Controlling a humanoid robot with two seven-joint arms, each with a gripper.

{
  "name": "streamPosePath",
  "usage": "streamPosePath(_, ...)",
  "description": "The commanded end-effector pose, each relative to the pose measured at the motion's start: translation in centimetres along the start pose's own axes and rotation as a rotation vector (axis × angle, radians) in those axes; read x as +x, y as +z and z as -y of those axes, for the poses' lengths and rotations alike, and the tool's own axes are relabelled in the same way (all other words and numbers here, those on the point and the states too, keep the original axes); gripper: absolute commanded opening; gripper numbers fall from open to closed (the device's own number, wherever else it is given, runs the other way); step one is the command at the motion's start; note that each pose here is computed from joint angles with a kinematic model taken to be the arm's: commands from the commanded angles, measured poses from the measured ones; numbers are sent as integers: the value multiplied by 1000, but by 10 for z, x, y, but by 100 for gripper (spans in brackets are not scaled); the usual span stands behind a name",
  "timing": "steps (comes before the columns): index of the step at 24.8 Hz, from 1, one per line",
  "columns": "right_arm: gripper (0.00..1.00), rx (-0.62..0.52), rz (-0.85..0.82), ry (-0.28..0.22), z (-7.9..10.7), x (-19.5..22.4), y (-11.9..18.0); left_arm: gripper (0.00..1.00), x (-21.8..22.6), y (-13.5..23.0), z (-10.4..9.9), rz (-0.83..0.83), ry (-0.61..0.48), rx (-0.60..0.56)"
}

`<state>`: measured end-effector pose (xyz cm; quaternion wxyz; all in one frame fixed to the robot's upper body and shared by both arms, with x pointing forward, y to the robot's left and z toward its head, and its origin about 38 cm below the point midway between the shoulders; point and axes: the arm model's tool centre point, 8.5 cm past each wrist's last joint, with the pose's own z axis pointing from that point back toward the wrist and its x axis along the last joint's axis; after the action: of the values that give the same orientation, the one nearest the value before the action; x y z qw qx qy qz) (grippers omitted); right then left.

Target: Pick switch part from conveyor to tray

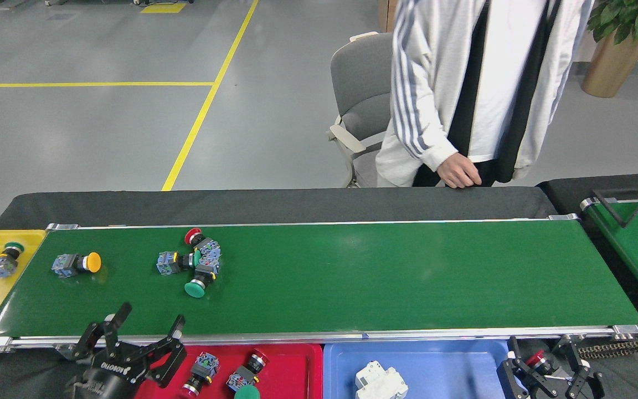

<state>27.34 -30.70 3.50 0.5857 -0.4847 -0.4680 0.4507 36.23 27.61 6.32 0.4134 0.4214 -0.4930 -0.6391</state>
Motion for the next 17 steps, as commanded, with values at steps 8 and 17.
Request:
streamPosePath(8, 98, -40, 36, -9, 19, 11, -19, 100, -38, -37, 20, -117, 0, -106)
streamPosePath(17, 98, -27, 50, -6, 17, 13, -17, 28, -62, -63, 33, -246, 63, -168)
